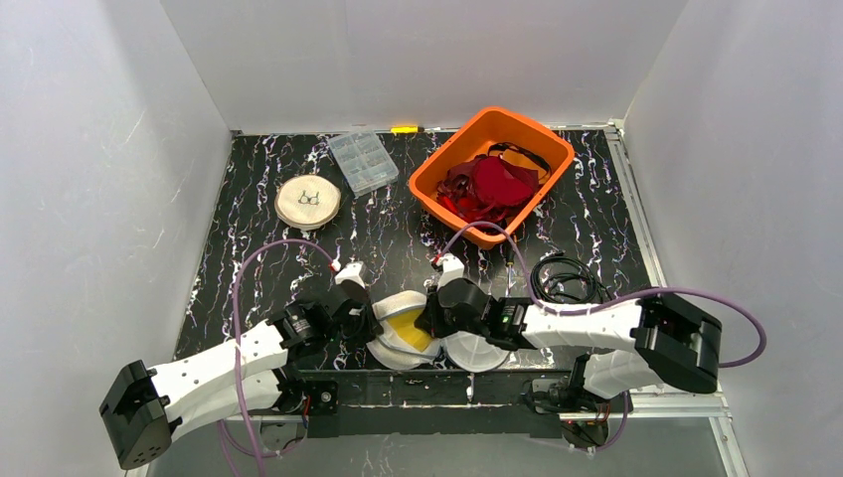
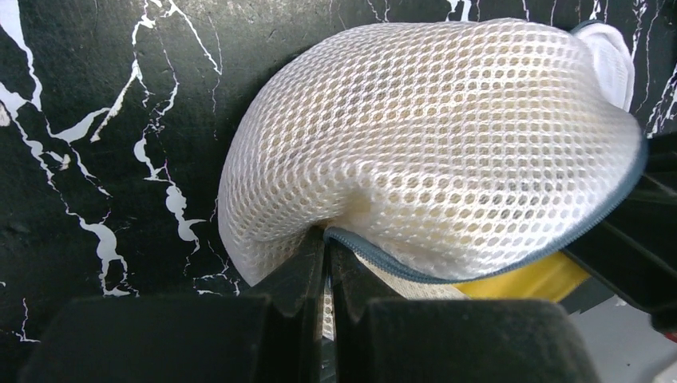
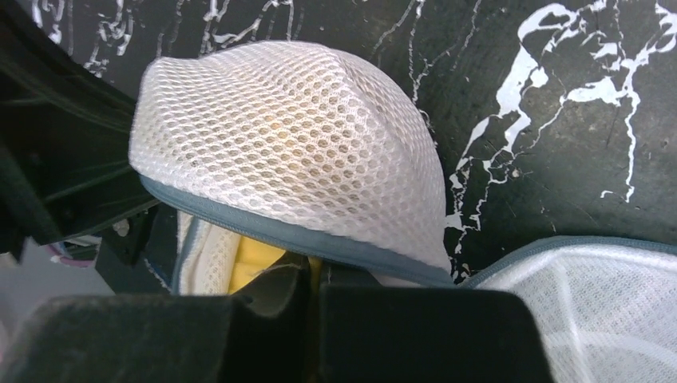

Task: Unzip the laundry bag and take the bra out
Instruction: Pick up the bra from the laundry bag.

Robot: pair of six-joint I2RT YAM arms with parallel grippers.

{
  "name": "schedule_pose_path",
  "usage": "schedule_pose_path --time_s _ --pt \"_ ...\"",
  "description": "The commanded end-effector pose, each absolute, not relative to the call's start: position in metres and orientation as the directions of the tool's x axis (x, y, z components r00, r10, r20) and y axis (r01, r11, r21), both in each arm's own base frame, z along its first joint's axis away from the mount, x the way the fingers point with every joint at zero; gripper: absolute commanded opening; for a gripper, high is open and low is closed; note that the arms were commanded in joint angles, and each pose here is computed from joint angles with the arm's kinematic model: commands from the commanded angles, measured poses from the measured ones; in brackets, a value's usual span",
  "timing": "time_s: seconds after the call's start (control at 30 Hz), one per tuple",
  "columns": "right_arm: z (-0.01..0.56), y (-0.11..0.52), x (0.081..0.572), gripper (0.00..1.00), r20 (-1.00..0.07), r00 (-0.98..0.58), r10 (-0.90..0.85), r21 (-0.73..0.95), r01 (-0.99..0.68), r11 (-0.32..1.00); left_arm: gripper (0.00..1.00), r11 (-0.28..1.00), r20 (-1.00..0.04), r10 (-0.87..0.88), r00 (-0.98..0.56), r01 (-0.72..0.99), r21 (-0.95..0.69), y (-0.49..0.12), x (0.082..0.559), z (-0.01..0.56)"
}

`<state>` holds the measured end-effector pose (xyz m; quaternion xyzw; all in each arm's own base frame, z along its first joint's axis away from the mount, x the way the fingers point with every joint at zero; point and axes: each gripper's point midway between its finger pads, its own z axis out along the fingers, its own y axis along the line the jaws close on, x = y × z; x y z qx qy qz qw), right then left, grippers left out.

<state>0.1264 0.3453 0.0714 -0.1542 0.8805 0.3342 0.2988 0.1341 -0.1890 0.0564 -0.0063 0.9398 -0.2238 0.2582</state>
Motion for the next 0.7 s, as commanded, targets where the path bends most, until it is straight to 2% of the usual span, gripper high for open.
schedule_pose_path --time_s 0.0,0.13,0.23,0.47,0.67 --pt "0.126 0.361 0.125 0.01 -0.684 -0.726 -0.071 0.526 -0.558 0.642 0.00 0.916 -0.485 -0.120 -0.866 0.092 -0.391 -0.180 0.134 0.058" --pt "0.144 0.360 0.123 0.01 -0.719 -0.678 -0.153 0.466 -0.634 0.617 0.00 0.918 -0.510 -0.129 -0.851 0.092 -0.386 -0.178 0.138 0.070" --pt "0.137 0.347 0.123 0.01 -0.724 -0.637 -0.264 0.366 -0.680 0.635 0.00 0.919 -0.528 -0.136 -0.838 0.093 -0.384 -0.177 0.142 0.081" --pt "0.125 0.328 0.122 0.01 -0.728 -0.510 -0.459 0.184 -0.790 0.585 0.00 0.918 -0.587 -0.156 -0.795 0.103 -0.383 -0.177 0.155 0.115" --pt "0.118 0.327 0.122 0.01 -0.733 -0.451 -0.509 0.107 -0.816 0.569 0.00 0.909 -0.619 -0.147 -0.771 0.142 -0.393 -0.193 0.168 0.140"
